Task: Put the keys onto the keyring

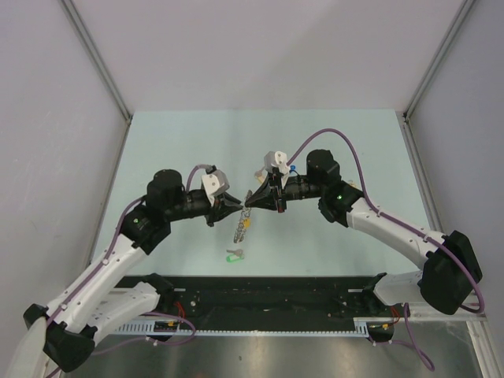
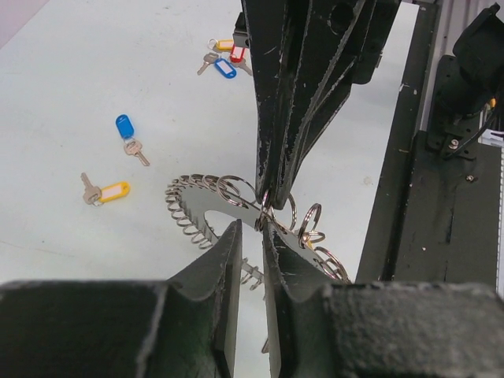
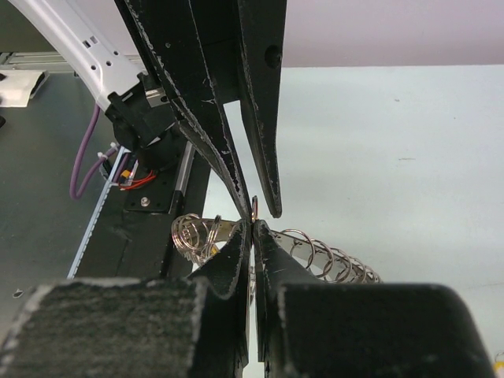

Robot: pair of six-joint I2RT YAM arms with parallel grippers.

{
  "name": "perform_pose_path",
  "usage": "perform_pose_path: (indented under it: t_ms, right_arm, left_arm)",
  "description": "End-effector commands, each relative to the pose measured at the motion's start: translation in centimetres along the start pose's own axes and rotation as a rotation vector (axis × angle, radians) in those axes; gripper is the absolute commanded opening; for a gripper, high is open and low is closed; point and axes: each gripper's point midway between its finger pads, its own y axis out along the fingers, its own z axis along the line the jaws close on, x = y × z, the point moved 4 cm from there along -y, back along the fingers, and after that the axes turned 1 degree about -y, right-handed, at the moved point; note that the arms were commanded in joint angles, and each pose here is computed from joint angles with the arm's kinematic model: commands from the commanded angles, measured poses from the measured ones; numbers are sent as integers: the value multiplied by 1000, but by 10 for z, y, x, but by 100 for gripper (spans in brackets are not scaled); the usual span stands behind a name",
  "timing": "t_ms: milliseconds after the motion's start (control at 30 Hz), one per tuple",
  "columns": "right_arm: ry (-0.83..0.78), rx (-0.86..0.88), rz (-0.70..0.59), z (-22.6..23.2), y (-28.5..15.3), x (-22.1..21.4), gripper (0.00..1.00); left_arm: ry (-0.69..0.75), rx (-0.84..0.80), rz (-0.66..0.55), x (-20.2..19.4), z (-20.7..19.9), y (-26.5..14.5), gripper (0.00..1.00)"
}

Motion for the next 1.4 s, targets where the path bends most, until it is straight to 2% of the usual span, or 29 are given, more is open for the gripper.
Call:
perform_pose_path:
  t_ms: [0, 333, 567, 800, 867, 933, 1067, 1100, 1167, 1200, 1300, 1367]
  right_arm:
    - [-94, 19, -62, 6, 0, 31, 0]
    - [-96, 31, -52, 8, 4, 28, 0]
    - [-102, 29, -31, 8, 8, 26, 0]
    - [-100, 37, -1, 8, 13, 22, 0]
    - [-99, 40, 0, 8, 15, 22, 0]
    - [-96, 38, 5, 7, 15, 21, 0]
    - [-93, 24, 11, 7, 15, 22, 0]
    - [-88, 14, 15, 6, 13, 22, 4]
    - [-91, -37, 15, 2, 7, 27, 18]
    - [-82, -51, 21, 2, 3, 27, 28]
    - [-72, -144, 35, -3, -8, 32, 42]
    - [-49, -235, 81, -9, -17, 26, 47]
  left_arm:
    - [50, -31, -49, 20, 0, -1, 20]
    - [48, -79, -42, 22, -3, 3, 19]
    - [35, -101, -20, 18, -4, 6, 13]
    - [29, -126, -6, 15, -6, 8, 17]
    - [27, -131, -3, 14, -6, 8, 13]
    - [21, -140, 0, 13, -7, 8, 0]
    - [26, -118, -8, 13, -5, 8, 1]
    - [21, -109, -13, 12, -6, 7, 0]
    - [27, -61, -25, 13, -1, 5, 0]
    - [17, -46, -23, 10, 0, 4, 0]
    - [2, 28, -30, 5, 7, 2, 0]
    - [-7, 95, -43, 5, 15, -2, 0]
